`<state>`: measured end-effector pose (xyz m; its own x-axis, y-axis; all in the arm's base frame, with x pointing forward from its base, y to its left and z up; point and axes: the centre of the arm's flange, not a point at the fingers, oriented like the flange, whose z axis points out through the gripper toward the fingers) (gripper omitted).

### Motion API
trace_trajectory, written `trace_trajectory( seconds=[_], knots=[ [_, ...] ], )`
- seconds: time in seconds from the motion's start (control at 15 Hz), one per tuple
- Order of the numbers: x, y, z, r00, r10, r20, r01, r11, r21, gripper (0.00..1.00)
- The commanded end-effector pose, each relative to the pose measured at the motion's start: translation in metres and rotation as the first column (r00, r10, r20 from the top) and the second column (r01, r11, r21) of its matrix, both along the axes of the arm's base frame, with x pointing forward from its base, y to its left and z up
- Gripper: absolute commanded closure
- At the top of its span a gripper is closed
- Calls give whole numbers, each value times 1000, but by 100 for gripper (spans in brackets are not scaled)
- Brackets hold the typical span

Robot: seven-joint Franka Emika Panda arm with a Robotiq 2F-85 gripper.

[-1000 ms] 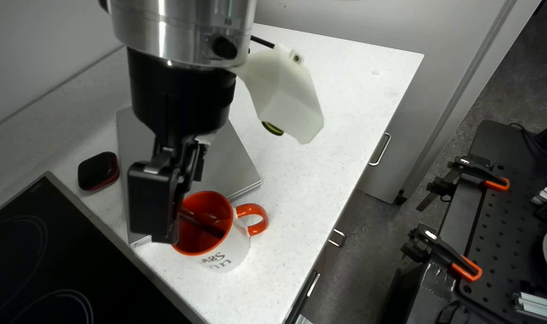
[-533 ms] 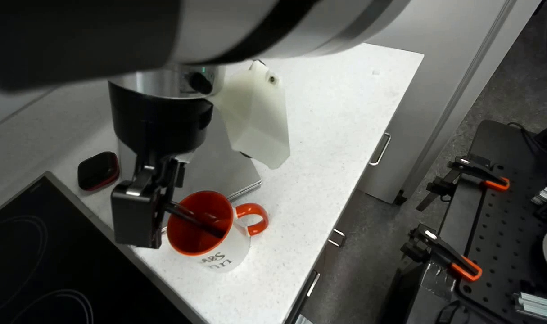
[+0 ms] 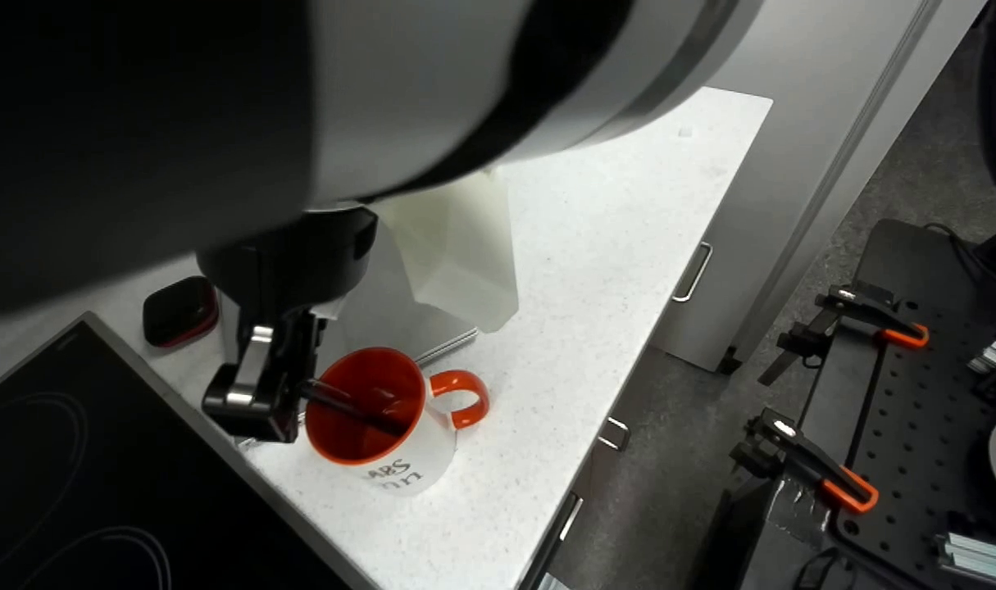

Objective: Pick up the pen from the cup and put it on the table

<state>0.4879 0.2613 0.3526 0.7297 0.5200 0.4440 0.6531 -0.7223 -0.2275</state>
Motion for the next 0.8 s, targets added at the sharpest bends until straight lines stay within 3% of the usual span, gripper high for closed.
trace_trajectory(
  seconds=[0.0,0.13,0.47,0.73],
  knots=[
    [2,-4,4,999,0,44,-1,1000,7,88],
    [3,-8,6,999,-6,43,6,1000,13,100],
    [-3,-7,19,999,0,53,1,1000,-3,97],
    [-17,-4,65,993,5,122,-3,1000,-21,97]
  ],
)
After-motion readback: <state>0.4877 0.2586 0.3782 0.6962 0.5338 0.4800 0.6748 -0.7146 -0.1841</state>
